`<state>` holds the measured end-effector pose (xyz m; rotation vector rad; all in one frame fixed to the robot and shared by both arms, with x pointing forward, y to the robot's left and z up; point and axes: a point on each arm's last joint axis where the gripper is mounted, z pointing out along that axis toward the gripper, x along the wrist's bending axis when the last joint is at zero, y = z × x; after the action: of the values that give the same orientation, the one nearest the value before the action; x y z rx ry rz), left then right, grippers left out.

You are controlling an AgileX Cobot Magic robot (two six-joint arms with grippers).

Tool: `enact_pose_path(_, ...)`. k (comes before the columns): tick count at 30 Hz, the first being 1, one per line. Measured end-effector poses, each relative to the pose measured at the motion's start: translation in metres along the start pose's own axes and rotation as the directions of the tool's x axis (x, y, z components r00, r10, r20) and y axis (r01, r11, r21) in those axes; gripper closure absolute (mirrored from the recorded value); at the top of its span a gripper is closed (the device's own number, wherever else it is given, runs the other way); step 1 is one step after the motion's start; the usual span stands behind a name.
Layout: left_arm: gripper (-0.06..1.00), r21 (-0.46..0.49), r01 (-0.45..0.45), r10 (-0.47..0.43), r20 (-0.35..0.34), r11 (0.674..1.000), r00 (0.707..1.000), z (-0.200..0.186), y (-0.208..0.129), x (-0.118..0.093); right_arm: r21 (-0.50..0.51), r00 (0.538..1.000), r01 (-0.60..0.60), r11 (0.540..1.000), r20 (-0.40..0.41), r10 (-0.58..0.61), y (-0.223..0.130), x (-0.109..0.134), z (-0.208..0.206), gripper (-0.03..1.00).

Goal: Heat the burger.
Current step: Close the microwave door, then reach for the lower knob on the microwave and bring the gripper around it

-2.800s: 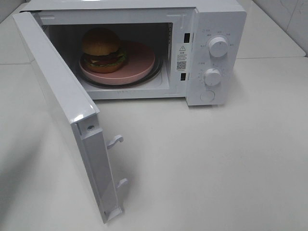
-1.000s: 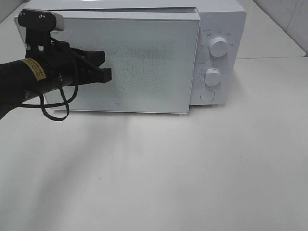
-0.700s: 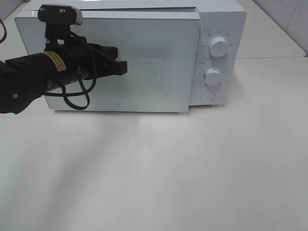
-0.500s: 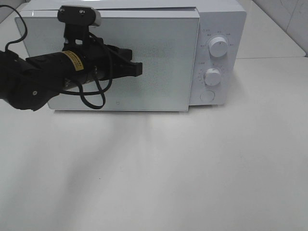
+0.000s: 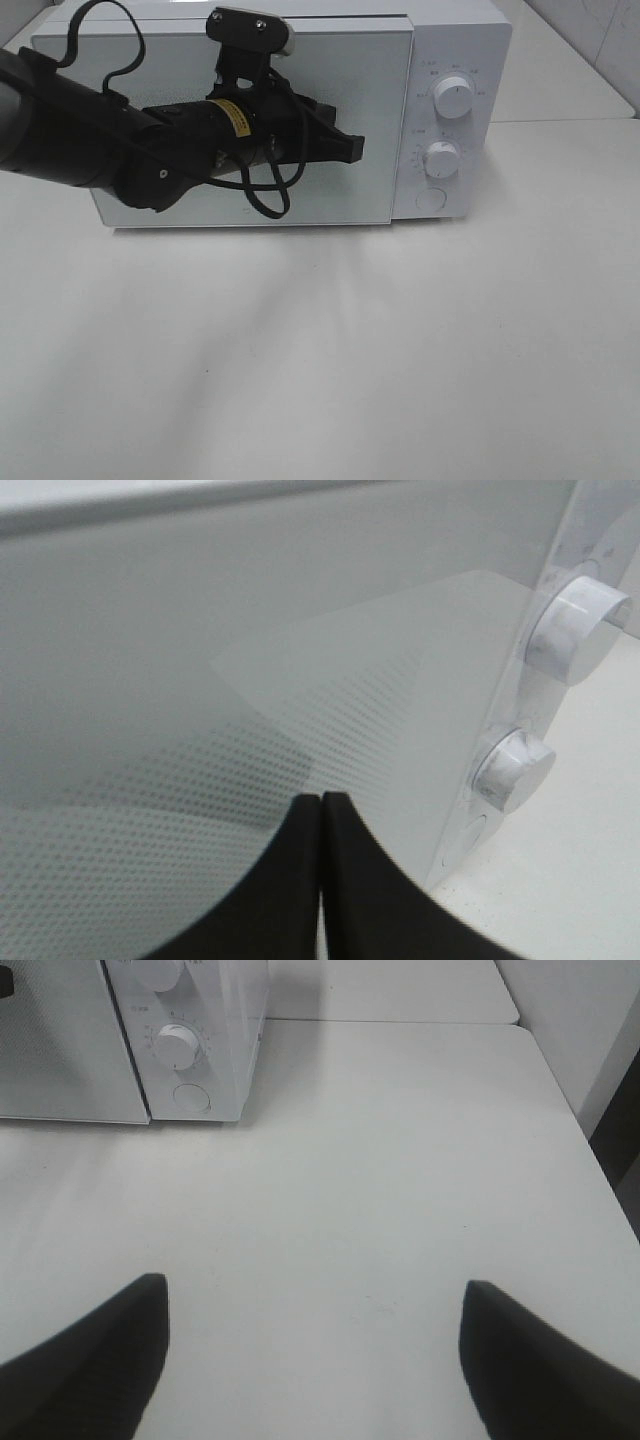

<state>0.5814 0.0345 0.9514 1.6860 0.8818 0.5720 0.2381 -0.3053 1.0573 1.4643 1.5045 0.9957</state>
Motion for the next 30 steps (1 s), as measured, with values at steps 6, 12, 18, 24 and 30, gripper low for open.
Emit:
enact_pose_path(6, 0.94, 0.009, 0.021, -0.02, -0.033, 1.0, 0.999, 0.012, 0.002, -0.002, 0.0, 1.0, 0.0, 1.0, 0.0, 0.0, 0.0, 0.0, 0.0, 0.21)
enact_pose_path(12, 0.94, 0.032, 0.021, -0.02, -0.026, 0.999, 0.999, 0.014, 0.002, -0.006, 0.0, 1.0, 0.0, 1.0, 0.0, 0.0, 0.0, 0.0, 0.0, 0.21)
enact_pose_path(18, 0.94, 0.059, 0.051, -0.05, -0.022, 0.997, 0.999, 0.013, 0.005, -0.014, 0.0, 1.0, 0.0, 1.0, 0.0, 0.0, 0.0, 0.0, 0.0, 0.21)
enact_pose_path(24, 0.9, 0.098, 0.07, -0.069, -0.008, 0.993, 0.998, 0.007, 0.013, -0.024, 0.0, 1.0, 0.0, 1.0, 0.0, 0.0, 0.0, 0.0, 0.0, 0.21)
enact_pose_path(30, 0.35, 0.297, 0.061, -0.068, 0.015, 0.953, 0.998, -0.008, 0.01, -0.036, 0.0, 1.0, 0.0, 1.0, 0.0, 0.0, 0.0, 0.0, 0.0, 0.21)
